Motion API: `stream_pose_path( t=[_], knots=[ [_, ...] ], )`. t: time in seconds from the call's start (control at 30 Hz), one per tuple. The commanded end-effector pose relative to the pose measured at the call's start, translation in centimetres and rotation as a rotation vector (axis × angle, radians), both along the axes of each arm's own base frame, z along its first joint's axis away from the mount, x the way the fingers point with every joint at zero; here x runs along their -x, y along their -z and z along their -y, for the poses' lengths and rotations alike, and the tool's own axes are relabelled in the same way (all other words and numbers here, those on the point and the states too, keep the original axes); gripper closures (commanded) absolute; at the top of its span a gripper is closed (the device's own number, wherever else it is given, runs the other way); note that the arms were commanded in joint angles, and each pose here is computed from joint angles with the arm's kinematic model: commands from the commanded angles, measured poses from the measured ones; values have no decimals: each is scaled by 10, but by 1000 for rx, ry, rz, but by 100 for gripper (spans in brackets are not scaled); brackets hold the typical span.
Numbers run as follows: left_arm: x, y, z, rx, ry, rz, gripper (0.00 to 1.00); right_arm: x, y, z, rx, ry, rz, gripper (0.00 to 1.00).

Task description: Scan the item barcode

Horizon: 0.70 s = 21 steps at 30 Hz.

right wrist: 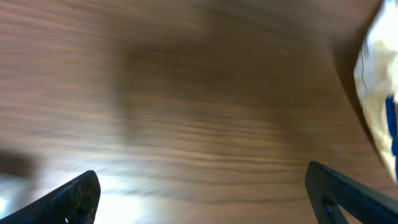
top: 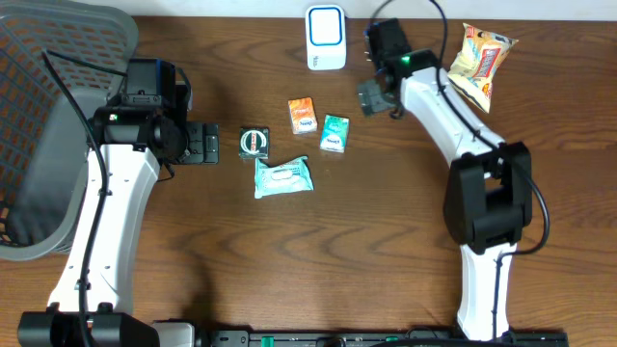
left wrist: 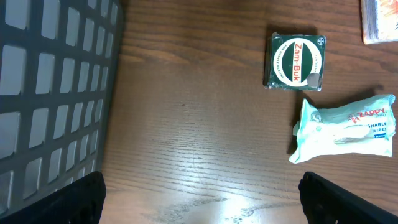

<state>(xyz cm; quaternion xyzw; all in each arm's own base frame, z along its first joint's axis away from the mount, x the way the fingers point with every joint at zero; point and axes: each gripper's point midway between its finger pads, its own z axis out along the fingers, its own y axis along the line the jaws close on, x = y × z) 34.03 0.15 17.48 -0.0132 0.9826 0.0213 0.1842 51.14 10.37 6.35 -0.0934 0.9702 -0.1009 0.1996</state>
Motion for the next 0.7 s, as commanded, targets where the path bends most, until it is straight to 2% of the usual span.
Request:
stream_pose_path(
  t=[0.0,0.5,0.67],
  knots=[
    [1,4,-1,-11,3,-13,2,-4,15,37,-7,131,-14,1],
    [1,4,-1,-11,3,-13,2,-15,14,112,-34,276,8,1],
    [1,4,-1,-11,3,-13,2,-17,5,152,77,358,53,1]
  ],
)
